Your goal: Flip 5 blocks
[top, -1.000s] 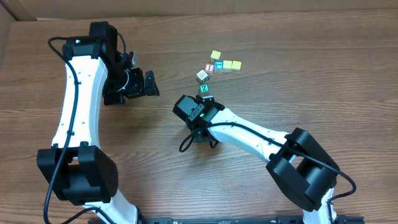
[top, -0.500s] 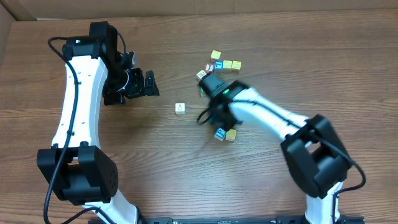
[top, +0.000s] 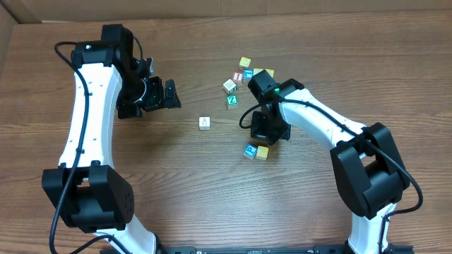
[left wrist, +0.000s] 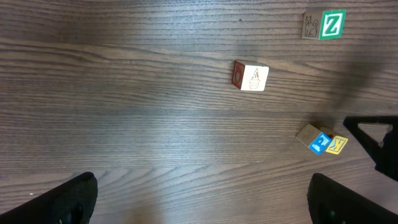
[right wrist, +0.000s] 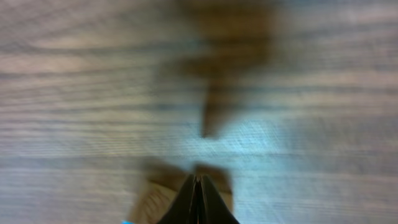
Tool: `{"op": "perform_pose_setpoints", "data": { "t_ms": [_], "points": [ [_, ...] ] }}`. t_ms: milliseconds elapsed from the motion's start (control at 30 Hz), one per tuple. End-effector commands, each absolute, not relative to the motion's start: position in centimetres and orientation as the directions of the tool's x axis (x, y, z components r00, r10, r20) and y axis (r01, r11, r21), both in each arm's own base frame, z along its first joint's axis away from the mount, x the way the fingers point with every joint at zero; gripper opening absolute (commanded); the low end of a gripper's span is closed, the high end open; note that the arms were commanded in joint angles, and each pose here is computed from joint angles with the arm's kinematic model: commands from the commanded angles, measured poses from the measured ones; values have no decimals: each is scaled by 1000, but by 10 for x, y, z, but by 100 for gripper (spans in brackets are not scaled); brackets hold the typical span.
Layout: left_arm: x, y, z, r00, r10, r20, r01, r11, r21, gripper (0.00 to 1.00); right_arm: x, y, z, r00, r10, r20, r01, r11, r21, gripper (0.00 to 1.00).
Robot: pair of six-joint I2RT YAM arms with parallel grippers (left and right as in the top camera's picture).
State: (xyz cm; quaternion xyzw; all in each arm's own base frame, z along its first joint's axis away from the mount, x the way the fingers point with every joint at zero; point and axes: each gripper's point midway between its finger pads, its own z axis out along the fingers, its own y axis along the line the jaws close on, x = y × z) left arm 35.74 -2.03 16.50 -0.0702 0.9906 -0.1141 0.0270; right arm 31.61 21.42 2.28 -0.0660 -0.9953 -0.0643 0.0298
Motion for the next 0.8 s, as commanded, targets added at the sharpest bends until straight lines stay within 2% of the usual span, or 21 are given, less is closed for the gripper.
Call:
{"op": "perform_pose_setpoints", "data": {
  "t_ms": [0, 767],
  "points": [
    [363, -22, 167, -989, -135, -52, -120, 966, -229, 100, 319, 218, 39, -992, 114, 49, 120, 982, 144, 4],
    [363, -22, 167, -989, -135, -52, -120, 966, -229, 100, 308, 221, 39, -987, 122, 100, 136, 979, 151, 4]
  ]
}}
